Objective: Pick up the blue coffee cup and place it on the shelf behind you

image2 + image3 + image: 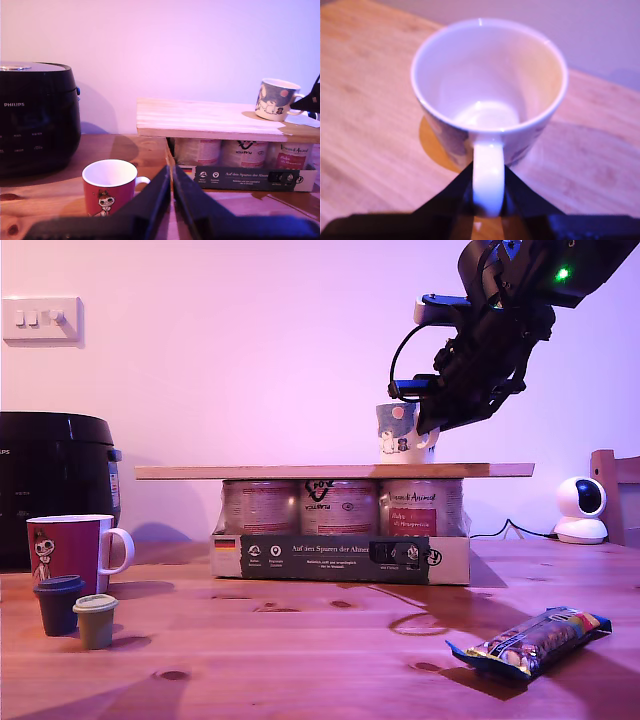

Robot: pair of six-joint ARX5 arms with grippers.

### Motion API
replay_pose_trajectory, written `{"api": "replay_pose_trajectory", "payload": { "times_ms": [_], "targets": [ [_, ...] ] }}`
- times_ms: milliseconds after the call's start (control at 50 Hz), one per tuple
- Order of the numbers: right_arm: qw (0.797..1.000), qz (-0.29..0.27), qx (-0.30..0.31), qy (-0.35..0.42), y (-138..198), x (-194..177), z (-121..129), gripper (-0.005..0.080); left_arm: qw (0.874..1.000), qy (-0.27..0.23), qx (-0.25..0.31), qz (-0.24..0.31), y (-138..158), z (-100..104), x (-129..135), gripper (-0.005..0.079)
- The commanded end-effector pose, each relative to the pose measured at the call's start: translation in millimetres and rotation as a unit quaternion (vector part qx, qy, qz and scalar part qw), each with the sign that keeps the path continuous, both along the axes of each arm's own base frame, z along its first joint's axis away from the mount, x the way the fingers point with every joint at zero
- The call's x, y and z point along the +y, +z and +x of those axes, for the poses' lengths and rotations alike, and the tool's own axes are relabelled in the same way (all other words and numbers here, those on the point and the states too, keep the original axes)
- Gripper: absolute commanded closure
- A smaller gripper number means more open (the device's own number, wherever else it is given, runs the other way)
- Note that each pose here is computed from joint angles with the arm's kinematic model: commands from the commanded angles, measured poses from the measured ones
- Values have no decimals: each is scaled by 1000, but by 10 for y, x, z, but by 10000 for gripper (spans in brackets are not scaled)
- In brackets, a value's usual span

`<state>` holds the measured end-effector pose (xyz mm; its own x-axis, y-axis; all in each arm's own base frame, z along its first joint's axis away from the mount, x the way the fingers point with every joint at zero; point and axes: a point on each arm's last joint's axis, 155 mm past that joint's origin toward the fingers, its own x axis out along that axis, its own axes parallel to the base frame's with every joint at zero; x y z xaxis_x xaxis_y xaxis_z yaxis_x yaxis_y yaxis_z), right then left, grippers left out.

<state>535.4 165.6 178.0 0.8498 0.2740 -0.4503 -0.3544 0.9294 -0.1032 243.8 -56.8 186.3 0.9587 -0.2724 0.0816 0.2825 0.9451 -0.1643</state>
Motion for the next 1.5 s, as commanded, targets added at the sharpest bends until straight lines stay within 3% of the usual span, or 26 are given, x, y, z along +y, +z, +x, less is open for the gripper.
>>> {"api": "replay_pose_trajectory", "payload": {
  "times_ms": [0, 140, 940, 1480],
  "targets": [
    [1000, -4, 23, 2, -182, 19, -25, 762, 1000, 0, -10, -3, 68, -15, 2, 763],
    [1000, -2, 16, 3, -150, 28, -10, 699, 1000, 0, -10, -3, 68, -15, 1, 763],
    [998, 26, -55, 8, 457, 125, 188, 702, 1000, 0, -10, -3, 66, -15, 2, 763],
    [999, 2, 50, 9, -35, 67, -40, 701, 1000, 0, -10, -3, 68, -15, 1, 763]
  ]
}}
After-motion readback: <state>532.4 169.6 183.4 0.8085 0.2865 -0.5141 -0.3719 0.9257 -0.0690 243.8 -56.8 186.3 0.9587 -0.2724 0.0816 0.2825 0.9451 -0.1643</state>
